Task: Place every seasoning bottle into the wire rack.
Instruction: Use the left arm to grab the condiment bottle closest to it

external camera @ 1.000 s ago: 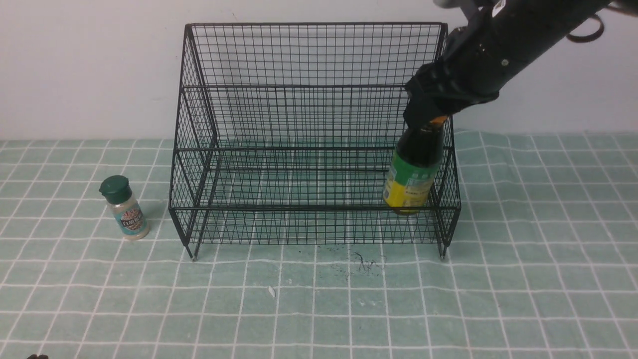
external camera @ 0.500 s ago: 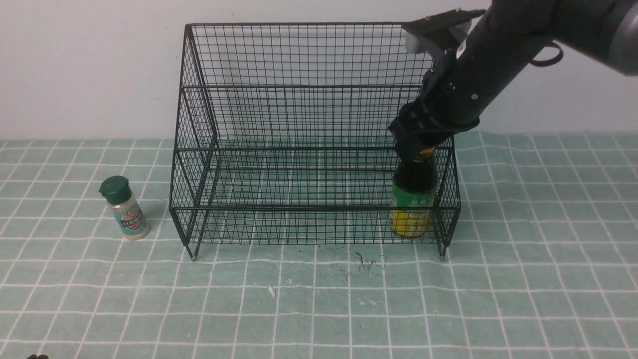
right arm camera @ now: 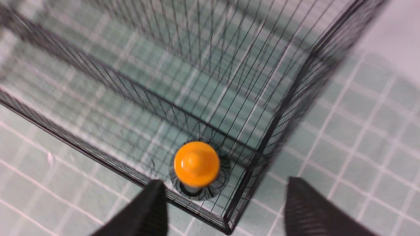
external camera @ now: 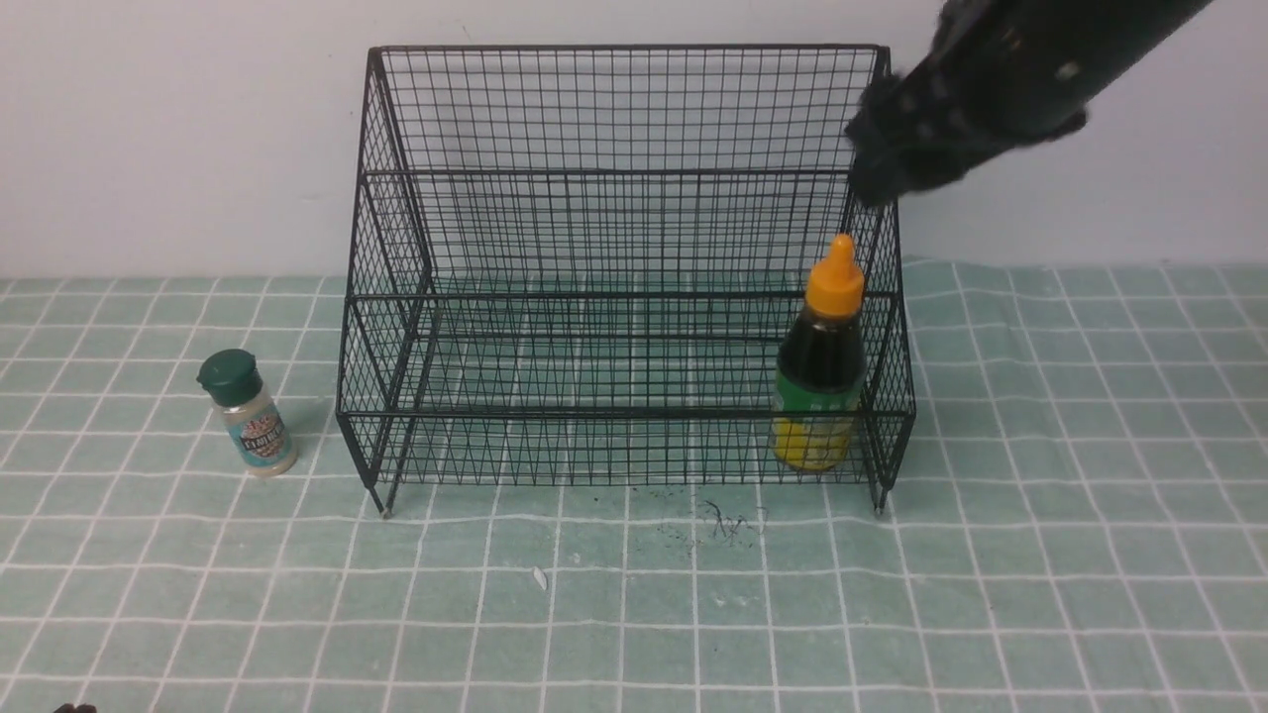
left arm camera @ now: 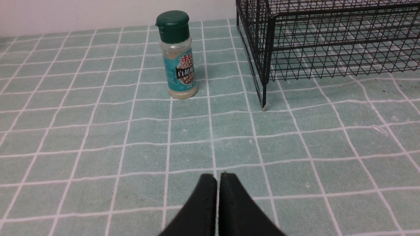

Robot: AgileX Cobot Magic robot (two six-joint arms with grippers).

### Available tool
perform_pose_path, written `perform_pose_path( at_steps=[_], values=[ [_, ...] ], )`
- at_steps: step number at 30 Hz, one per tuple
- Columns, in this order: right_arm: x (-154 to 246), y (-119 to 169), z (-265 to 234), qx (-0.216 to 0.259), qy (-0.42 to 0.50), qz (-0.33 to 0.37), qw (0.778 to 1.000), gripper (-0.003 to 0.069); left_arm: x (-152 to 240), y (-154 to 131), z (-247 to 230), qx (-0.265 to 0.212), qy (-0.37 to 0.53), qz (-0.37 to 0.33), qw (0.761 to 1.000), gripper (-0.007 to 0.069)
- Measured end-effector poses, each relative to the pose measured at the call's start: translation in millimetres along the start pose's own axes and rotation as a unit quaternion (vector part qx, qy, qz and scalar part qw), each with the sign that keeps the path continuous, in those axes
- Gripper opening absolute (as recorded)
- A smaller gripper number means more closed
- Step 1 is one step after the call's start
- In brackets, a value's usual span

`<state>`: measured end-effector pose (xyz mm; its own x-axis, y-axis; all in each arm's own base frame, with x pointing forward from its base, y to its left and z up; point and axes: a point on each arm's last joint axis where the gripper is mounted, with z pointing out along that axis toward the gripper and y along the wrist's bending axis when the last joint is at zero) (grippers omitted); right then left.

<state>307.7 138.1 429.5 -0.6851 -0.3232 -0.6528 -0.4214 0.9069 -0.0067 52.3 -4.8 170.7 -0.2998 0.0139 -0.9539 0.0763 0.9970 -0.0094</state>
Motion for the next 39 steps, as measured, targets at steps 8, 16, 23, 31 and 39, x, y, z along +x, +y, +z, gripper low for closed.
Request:
perform_pose_path(
  at_steps=[8, 16, 23, 31, 39],
  values=[
    [84.3, -3.0, -159.8, 0.020, -0.147, 0.063, 0.987, 0.0009, 0.0, 0.0, 0.0, 0.000, 0.000, 0.000, 1.000, -0.0006],
    [222.7, 0.5, -180.4, -0.021, -0.364, 0.068, 0.929, -0.0013, 0.0, 0.0, 0.0, 0.000, 0.000, 0.000, 1.000, -0.0006],
    [314.3, 2.8, -117.6, -0.049, -0.488, 0.125, 0.862, -0.0013, 0.0, 0.0, 0.0, 0.000, 0.000, 0.000, 1.000, -0.0006],
    [329.1, 3.3, -78.9, -0.051, -0.474, 0.127, 0.870, -0.0010, 0.0, 0.0, 0.0, 0.000, 0.000, 0.000, 1.000, -0.0006],
    [334.1, 1.9, -65.8, -0.010, -0.463, 0.072, 0.883, -0.0010, 0.0, 0.0, 0.0, 0.000, 0.000, 0.000, 1.000, -0.0006]
  ],
)
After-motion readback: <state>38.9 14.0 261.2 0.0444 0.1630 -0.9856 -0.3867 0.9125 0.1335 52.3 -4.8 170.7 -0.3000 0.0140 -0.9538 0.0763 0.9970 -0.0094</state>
